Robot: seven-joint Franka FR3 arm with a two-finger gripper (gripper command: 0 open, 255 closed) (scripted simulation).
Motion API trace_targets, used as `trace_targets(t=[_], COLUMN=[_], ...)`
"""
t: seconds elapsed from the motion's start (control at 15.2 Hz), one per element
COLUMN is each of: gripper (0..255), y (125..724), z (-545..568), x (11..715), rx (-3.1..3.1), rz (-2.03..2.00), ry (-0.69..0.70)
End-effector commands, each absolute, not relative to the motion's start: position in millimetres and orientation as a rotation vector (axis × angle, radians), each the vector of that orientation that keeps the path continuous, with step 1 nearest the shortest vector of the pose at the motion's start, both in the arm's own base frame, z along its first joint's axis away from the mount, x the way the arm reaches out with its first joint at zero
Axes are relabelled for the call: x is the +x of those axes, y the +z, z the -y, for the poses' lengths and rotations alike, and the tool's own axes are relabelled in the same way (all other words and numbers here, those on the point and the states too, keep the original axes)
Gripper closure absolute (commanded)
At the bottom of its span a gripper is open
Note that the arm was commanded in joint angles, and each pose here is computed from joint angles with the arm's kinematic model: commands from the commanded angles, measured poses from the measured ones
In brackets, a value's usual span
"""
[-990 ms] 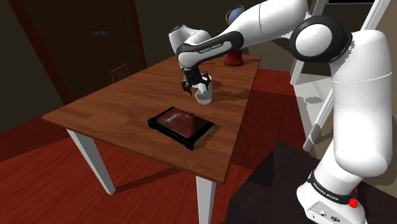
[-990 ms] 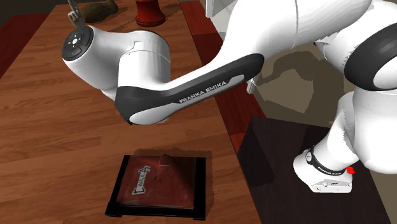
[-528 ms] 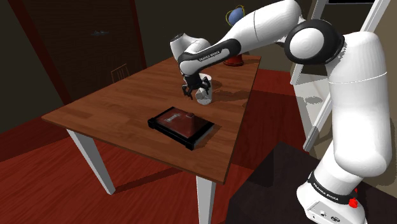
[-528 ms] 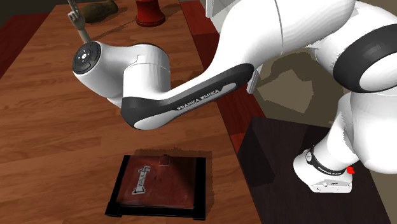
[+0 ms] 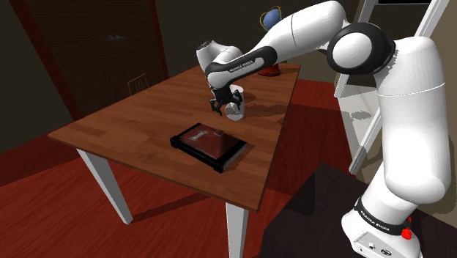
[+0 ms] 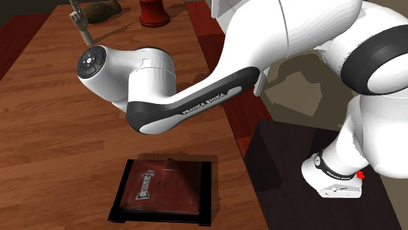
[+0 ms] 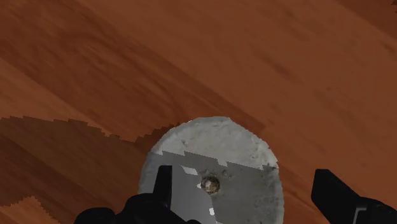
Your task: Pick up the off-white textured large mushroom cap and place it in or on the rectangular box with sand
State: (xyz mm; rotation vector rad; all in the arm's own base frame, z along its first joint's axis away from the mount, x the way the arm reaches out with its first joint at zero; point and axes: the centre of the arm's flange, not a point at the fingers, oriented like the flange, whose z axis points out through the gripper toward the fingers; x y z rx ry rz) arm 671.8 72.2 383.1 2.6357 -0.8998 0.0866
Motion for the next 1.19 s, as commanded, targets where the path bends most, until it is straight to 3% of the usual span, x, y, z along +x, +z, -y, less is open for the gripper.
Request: trace_targets(t=[0.0,0.59,1.12], gripper=[255,255,255], y=[383,383,425], z=[-72,-72,-72], x=[672,672,672], rx=[2.636,2.636,2.636], rz=[0.900,0.900,0.900], ry=[0.087,0.087,0.087])
